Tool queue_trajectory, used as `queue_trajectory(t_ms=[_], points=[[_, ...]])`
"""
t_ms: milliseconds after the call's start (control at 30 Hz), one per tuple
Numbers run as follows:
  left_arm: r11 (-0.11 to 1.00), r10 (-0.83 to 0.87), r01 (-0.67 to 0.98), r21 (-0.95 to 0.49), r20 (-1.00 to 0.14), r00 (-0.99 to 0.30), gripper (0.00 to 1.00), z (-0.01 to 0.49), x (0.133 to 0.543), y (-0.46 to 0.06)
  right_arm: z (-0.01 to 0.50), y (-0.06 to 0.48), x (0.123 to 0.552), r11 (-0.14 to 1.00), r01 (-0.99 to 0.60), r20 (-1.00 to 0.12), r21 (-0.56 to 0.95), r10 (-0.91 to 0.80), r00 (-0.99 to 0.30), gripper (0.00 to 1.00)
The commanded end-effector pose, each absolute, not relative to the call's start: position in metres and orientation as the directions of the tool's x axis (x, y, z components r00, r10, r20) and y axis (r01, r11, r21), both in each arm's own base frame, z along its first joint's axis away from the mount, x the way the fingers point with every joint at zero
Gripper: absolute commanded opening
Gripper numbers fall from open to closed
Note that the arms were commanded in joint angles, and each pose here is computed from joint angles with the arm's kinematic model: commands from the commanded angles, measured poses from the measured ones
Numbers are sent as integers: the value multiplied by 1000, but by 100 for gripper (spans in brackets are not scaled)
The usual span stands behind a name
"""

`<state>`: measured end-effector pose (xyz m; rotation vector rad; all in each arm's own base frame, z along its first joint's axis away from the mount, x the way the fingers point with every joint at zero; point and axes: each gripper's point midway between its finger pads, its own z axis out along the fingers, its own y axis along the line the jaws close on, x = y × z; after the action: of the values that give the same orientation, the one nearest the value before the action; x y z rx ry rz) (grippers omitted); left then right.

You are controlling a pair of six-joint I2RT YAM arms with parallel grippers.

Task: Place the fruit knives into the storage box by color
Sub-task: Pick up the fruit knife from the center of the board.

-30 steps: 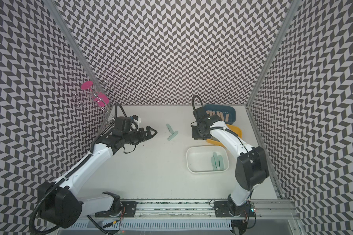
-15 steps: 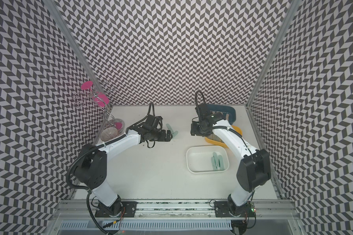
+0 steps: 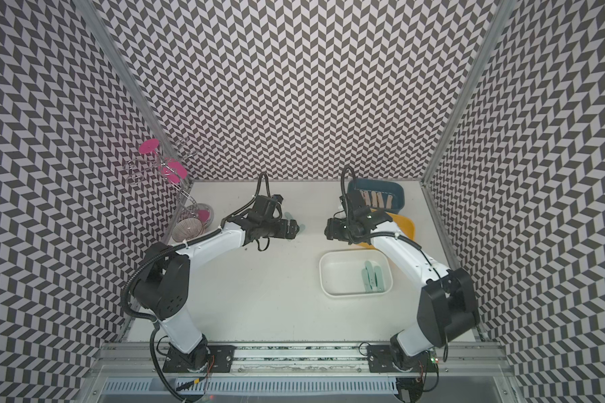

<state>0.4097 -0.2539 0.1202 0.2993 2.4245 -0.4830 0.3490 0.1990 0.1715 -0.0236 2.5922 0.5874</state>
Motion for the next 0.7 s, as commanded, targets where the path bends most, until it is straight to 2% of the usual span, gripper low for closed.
queue_trajectory(t_ms=[0,100,400,667], points=[[899,135,369,-235,-654,-744,100,109,426,-262,209,206,363,874,-152,-581,462,169,-796,65],[901,160,369,-227,-617,-771,100,91,430,-267,210,199,357,882,-120,-572,455,187,-799,65],[889,211,407,-210,-601,-771,100,60,448,-285,224,176,333,904,-77,-586,421,206,-783,65],[837,295,495,-234,-570,-767,100,48,410,-324,233,167,330,912,-76,-621,404,212,-755,65]])
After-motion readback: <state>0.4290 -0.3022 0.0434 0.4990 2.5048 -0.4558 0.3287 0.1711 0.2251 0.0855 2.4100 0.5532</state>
